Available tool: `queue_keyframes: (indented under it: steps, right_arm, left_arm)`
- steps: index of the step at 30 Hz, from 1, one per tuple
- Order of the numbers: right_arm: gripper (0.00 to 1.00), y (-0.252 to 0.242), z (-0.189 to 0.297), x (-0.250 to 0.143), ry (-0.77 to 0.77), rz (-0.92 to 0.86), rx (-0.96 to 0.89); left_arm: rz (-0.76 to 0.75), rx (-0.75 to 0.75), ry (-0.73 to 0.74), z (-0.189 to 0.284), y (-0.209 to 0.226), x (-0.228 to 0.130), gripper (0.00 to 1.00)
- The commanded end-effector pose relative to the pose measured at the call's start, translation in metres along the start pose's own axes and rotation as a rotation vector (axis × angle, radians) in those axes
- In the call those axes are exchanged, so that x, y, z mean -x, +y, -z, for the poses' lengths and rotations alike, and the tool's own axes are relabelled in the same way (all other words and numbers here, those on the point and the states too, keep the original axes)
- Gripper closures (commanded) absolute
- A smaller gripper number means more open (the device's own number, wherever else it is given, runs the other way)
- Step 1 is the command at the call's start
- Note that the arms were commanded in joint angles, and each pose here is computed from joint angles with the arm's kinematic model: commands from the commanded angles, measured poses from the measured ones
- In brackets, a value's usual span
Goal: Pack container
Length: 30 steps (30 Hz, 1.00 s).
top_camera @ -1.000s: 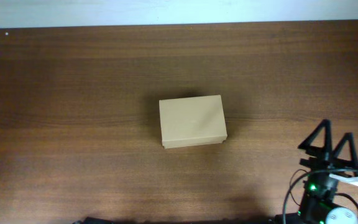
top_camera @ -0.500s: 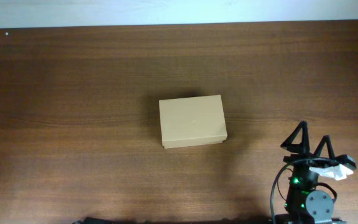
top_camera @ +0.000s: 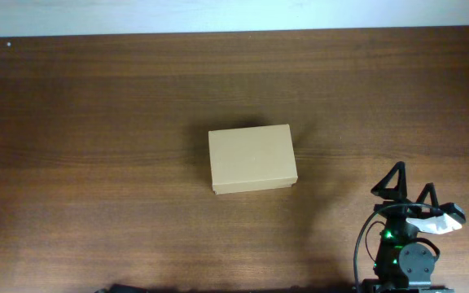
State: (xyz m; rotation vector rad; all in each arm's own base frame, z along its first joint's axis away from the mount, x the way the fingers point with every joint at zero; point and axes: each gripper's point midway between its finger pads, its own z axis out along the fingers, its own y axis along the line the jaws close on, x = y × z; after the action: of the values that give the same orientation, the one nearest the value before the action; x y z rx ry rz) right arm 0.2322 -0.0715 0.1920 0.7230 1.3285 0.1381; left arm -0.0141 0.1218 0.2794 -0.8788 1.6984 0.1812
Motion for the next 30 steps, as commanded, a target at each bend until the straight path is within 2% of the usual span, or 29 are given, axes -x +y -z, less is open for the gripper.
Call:
queue_keyframes:
  steps: [1, 8, 30]
  right_arm:
    - [0.01, -0.001, 0.000, -0.005, 0.017, 0.010, 0.007]
    - [0.01, -0.015, 0.002, -0.026, 0.101, 0.047, -0.046]
    - [0.01, -0.015, 0.001, -0.026, 0.101, 0.047, -0.046]
  left_arm:
    - [0.014, 0.001, -0.007, 0.001, 0.002, -0.001, 0.01]
    - [0.014, 0.001, -0.007, 0.001, 0.002, -0.001, 0.01]
    - [0.015, 0.001, -0.007, 0.001, 0.002, -0.001, 0.01]
